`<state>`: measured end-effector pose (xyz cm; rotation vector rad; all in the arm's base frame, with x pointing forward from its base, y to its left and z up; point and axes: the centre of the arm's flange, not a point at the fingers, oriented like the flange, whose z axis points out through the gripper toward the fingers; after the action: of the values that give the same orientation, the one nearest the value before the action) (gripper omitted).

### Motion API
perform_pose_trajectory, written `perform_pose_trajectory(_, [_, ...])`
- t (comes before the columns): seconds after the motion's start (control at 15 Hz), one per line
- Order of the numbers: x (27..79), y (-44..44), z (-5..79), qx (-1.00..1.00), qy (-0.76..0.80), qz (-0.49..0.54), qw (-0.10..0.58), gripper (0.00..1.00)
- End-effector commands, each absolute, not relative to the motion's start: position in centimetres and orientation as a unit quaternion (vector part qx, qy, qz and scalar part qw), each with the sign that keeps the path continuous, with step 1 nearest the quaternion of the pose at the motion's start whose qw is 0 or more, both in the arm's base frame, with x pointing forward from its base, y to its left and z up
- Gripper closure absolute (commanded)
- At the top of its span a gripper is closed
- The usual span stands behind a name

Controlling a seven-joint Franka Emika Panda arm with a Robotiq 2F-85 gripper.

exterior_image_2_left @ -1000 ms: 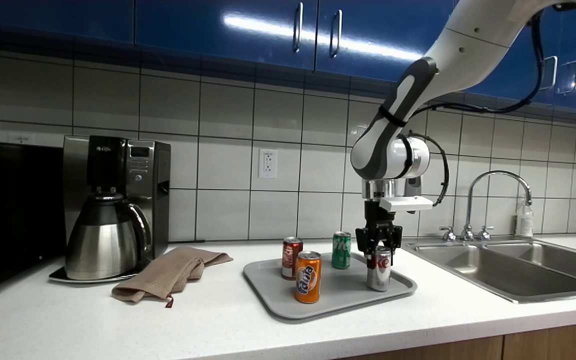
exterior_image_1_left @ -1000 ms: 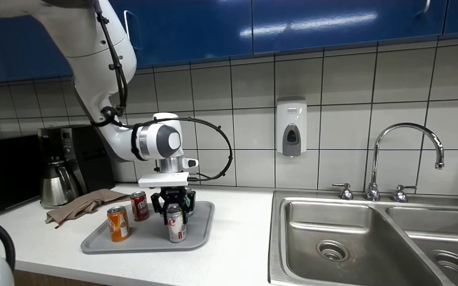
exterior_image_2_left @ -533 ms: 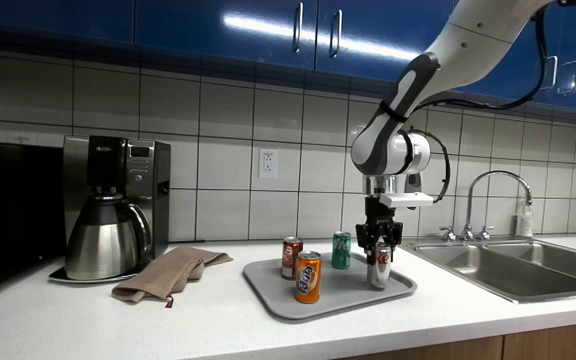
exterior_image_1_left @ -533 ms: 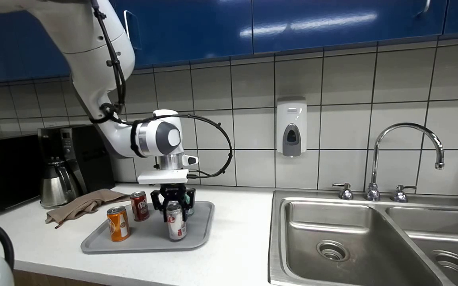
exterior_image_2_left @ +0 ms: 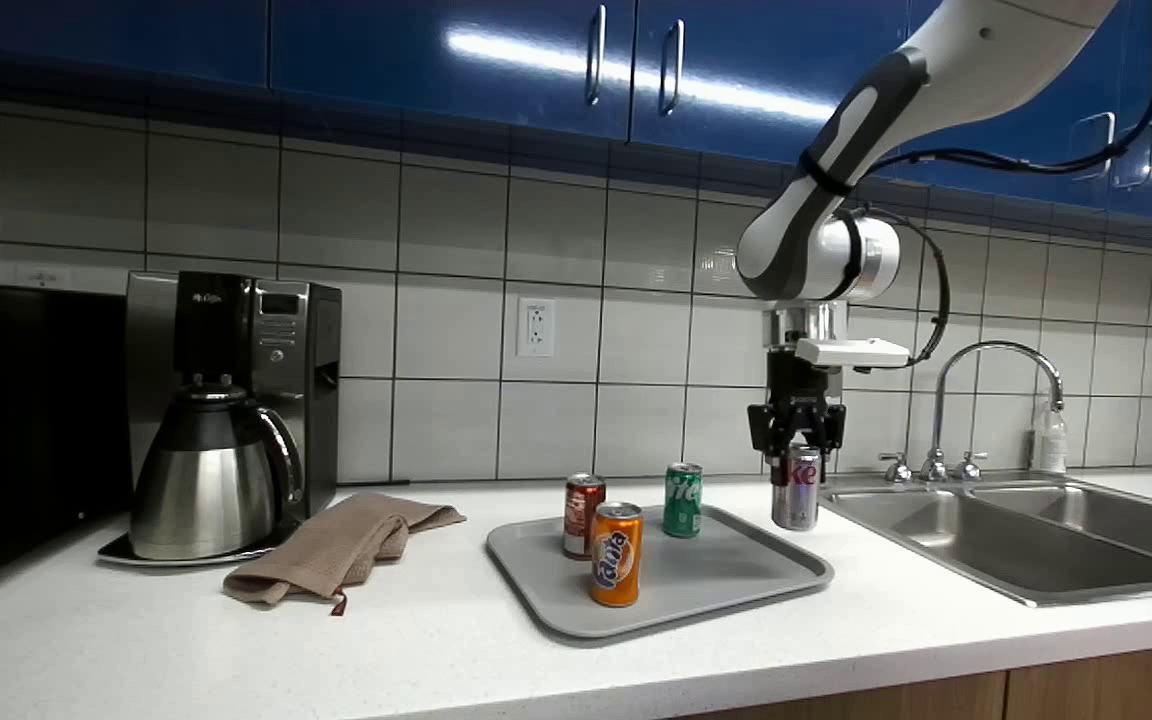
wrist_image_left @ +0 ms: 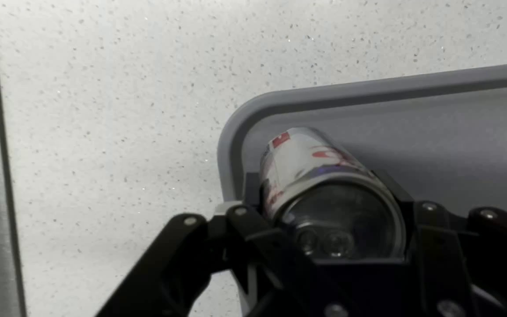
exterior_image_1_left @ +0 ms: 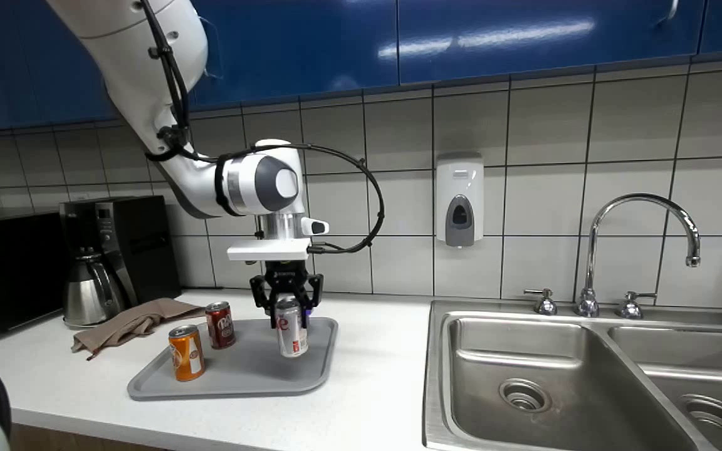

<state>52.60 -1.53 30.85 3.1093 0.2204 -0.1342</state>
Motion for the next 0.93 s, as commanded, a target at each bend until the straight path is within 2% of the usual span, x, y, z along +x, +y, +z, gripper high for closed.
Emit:
perform_pose_trajectory(0.0, [50.0,-5.3,33.6,0.998,0.050,-0.045,0.004,0.62])
perform_pose_trajectory(0.87, [48.4,-17.3,31.8,0.999,0.003,-0.037,0.012,0.62])
